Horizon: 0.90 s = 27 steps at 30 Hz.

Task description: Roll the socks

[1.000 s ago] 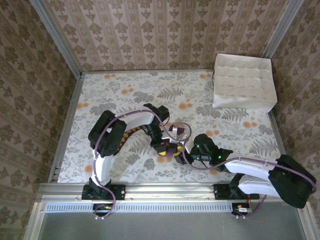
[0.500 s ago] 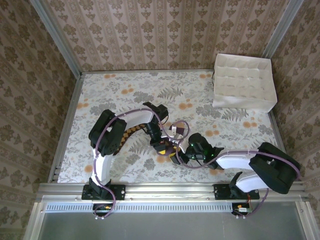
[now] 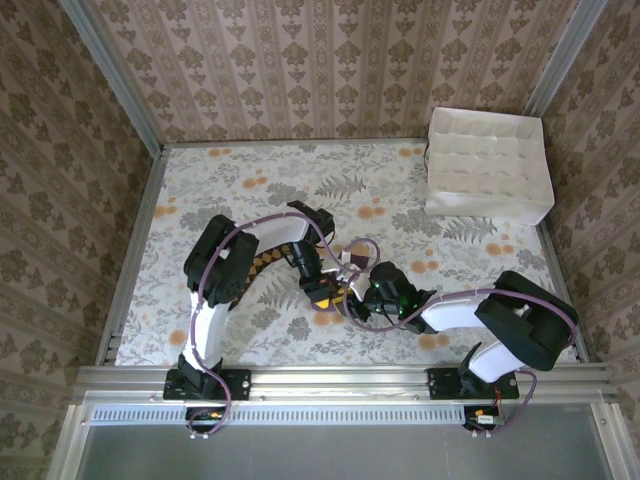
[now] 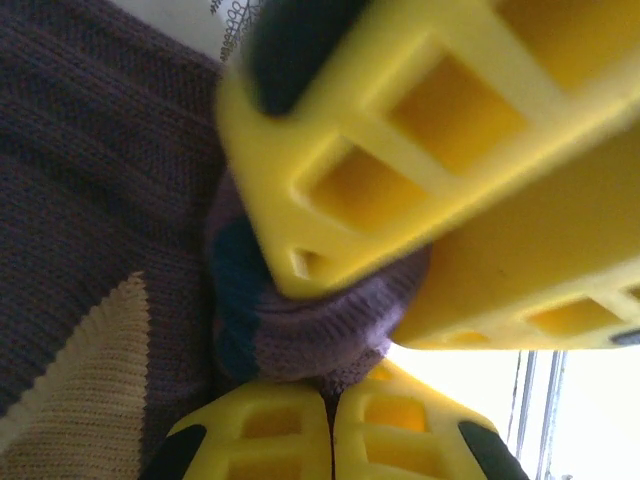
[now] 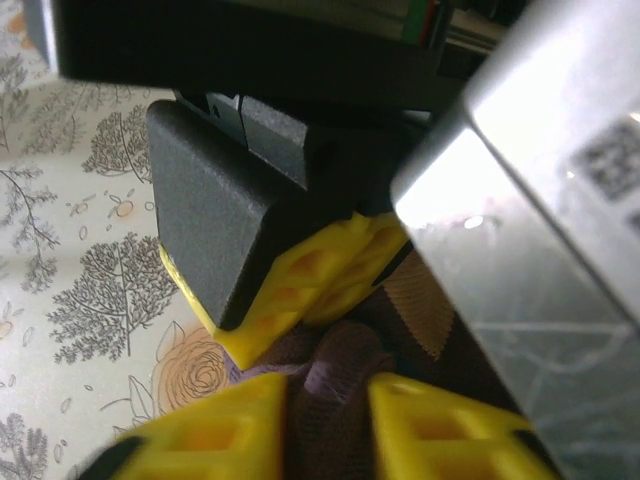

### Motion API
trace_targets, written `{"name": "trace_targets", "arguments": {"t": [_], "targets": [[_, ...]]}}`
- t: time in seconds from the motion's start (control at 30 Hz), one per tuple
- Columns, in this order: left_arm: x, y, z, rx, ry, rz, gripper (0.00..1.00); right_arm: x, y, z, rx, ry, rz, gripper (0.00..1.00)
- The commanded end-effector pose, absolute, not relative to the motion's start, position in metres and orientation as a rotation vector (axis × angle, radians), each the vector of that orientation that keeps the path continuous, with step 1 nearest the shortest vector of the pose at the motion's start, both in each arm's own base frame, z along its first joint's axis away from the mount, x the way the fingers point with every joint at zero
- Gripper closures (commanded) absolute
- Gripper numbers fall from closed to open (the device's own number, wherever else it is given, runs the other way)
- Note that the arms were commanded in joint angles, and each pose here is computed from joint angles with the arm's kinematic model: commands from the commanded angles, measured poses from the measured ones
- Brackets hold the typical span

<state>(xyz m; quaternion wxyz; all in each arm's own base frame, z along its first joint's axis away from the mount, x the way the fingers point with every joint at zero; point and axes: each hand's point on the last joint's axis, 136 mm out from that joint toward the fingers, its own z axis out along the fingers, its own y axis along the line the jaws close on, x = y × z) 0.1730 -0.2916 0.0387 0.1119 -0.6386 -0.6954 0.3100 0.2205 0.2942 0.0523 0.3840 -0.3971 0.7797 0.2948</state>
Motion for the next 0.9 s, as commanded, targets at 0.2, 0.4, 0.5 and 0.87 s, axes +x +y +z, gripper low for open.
{"name": "trace_targets", "arguments": {"t": [0.2,0.4,0.5,0.87], "targets": [[0.19,-0.295,0.034,-1.975,-2.157,0.834,0.94,0.203,0.265,0.021,-0.919,2.259,0.698,1.0],[0.196,-0.292,0.038,-2.038,-2.237,0.798,0.82,0.208,0.244,0.009,-0.743,2.351,0.688,1.0],[0.195,-0.291,0.041,-2.064,-2.253,0.8,0.79,0.213,0.234,0.004,-0.655,2.412,0.696,1.0],[0.197,-0.287,0.049,-2.142,-2.297,0.792,0.72,0.214,0.223,-0.009,-0.494,2.542,0.773,1.0]]}}
